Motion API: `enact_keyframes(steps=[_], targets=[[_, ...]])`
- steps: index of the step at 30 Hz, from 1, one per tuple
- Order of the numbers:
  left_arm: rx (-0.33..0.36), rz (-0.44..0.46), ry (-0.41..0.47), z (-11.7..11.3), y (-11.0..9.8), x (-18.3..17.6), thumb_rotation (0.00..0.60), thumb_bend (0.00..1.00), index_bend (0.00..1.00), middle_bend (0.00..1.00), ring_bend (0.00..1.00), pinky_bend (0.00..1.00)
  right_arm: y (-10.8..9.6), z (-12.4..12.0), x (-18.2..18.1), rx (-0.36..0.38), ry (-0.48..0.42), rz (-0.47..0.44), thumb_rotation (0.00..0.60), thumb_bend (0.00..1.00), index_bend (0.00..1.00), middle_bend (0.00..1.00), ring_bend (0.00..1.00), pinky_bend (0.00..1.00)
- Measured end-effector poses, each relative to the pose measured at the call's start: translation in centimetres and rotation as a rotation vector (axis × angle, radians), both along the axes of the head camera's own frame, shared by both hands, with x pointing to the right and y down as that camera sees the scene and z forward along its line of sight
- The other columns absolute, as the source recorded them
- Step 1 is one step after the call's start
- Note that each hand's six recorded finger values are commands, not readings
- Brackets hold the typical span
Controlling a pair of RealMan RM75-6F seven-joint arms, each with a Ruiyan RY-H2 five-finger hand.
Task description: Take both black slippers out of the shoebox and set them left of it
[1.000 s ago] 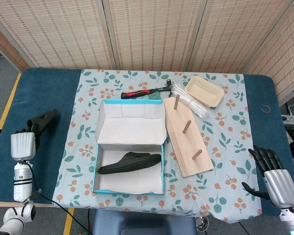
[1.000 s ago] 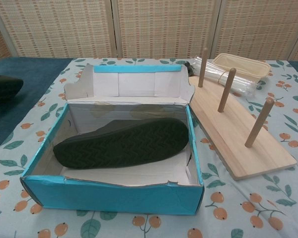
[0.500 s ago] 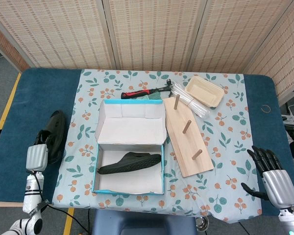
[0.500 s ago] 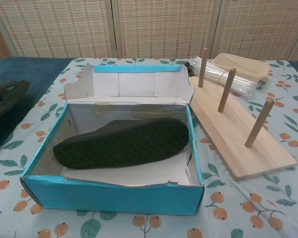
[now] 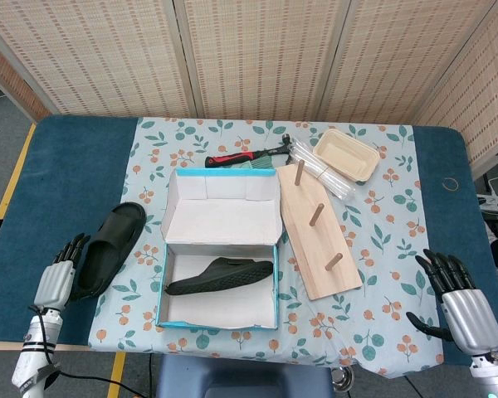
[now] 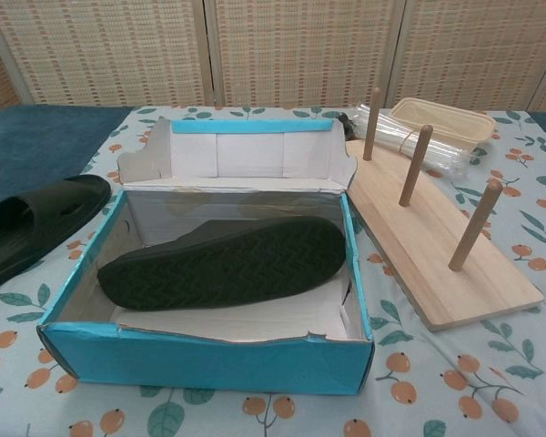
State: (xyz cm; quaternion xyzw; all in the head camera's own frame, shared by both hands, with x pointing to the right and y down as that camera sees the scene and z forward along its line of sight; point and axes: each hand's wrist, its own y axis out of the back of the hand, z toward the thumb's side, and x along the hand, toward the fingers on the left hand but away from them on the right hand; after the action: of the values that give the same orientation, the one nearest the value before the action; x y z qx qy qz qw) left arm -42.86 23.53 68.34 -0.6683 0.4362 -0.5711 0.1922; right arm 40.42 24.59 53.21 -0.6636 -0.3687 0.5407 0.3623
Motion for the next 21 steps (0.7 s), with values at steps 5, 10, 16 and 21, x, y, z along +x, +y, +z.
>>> enact_keyframes(steps=[5, 10, 16, 21], targets=[[0.038, 0.019, 0.041, -1.4, 0.1, 0.7, 0.6, 0.31, 0.0, 0.0, 0.0, 0.09, 0.0, -0.4, 0.1, 0.013, 0.001, 0.004, 0.515, 0.14, 0.0, 0.0, 0.0, 0.0], [0.115, 0.128, 0.038, -5.4, 1.4, 1.1, 0.6, 0.32, 0.0, 0.0, 0.0, 0.07, -0.1, -1.0, 0.4, 0.041, 0.012, 0.013, 0.516, 0.14, 0.0, 0.0, 0.0, 0.0], [0.197, 0.186, -0.036, -10.1, 5.1, 0.0, 0.6, 0.32, 0.0, 0.0, 0.0, 0.07, 0.1, -1.0, 0.1, 0.047, 0.02, 0.008, 0.515, 0.14, 0.0, 0.0, 0.0, 0.0], [0.185, 0.272, 0.018, -10.8, 6.0, 2.5, 0.6, 0.32, 0.0, 0.0, 0.0, 0.09, 0.3, -0.8, -0.2, 0.039, 0.018, -0.003, 0.514, 0.14, 0.0, 0.0, 0.0, 0.0]])
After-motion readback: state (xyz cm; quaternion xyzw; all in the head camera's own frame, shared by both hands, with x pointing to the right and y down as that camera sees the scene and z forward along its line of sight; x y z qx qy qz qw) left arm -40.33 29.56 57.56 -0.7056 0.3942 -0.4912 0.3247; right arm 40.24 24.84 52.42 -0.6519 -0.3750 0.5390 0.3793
